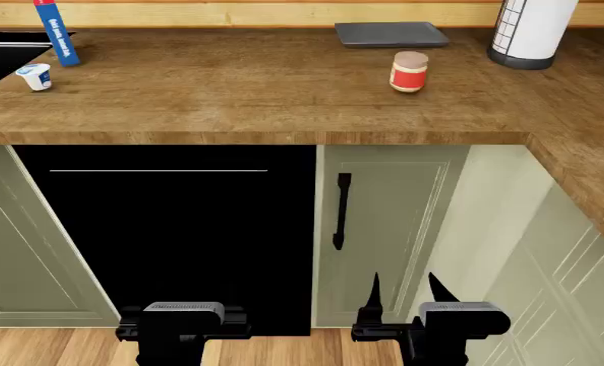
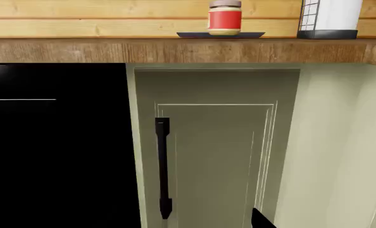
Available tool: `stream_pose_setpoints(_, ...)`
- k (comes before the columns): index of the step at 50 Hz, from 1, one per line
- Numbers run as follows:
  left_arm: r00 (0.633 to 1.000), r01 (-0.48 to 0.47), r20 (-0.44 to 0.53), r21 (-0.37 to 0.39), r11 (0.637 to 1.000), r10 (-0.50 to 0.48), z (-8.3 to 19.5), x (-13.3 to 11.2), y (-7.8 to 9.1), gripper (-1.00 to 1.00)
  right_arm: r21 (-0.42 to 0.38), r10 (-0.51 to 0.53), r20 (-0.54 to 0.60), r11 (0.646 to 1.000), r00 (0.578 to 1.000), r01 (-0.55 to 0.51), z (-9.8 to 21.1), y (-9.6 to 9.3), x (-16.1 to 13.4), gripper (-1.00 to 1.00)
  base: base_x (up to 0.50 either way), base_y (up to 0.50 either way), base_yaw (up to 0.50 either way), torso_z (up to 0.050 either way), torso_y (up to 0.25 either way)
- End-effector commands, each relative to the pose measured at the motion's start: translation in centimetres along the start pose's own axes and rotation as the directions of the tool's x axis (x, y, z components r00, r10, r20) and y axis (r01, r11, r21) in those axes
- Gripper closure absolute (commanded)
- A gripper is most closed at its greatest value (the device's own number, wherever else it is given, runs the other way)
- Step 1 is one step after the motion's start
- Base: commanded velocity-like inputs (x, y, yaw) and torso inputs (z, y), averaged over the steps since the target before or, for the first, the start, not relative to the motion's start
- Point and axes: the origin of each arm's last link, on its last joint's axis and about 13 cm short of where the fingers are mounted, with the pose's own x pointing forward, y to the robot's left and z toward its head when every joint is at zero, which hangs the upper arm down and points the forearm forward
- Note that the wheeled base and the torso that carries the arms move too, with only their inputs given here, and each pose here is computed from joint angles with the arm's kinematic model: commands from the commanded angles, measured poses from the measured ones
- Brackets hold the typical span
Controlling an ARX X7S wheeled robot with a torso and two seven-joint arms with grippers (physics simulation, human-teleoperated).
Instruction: Pick the peanut butter and yogurt from the counter and place them in the cabinets closest to them.
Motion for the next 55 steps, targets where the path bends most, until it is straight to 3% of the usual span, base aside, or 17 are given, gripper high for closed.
stream_pose_setpoints(1, 1.000, -0.007, 0.009, 0.005, 1.000, 0.007, 0.1, 0.1, 0.0, -1.00, -0.005, 0.001, 0.003, 1.000, 1.000, -0.001, 0.2, 0.0, 0.0, -1.00, 0.00, 0.00, 0.00, 0.000, 0.000)
stream_pose_setpoints(6, 0.999, -0.020, 0.040, 0.032, 0.999, 0.018, 1.1, 0.5, 0.1, -1.00, -0.022, 0.002, 0.020, 1.000, 1.000, -0.001, 1.1, -0.1, 0.1, -1.00, 0.00, 0.00, 0.00, 0.000, 0.000)
stream_pose_setpoints(15, 0.997, 0.038, 0.062, 0.009, 0.999, -0.039, 5.3, 1.0, 0.2, -1.00, 0.001, 0.019, 0.054, 1.000, 0.998, -0.019, 4.0, -0.4, 0.5, -1.00, 0.00, 0.00, 0.00, 0.000, 0.000)
stream_pose_setpoints(31, 0.984, 0.137, 0.110, 0.025, 0.990, -0.139, 13.7, 2.3, 0.6, -1.00, 0.040, 0.109, 0.176, 0.992, 0.978, -0.118, 13.6, -1.9, 2.2, -1.00, 0.01, 0.00, 0.00, 0.000, 0.000)
stream_pose_setpoints(45, 0.974, 0.174, 0.142, 0.045, 0.984, -0.179, 17.7, 1.7, 0.9, -1.00, 0.008, 0.120, 0.265, 0.992, 0.957, -0.126, 17.8, -2.9, 1.4, -1.00, 0.21, -0.11, 0.00, 0.000, 0.000)
stream_pose_setpoints(55, 0.969, 0.182, 0.171, 0.011, 0.983, -0.181, 19.4, 2.0, 1.2, -1.00, -0.023, 0.139, 0.293, 0.990, 0.946, -0.138, 19.6, -3.2, 1.1, -1.00, 0.25, -0.28, 0.00, 0.000, 0.000)
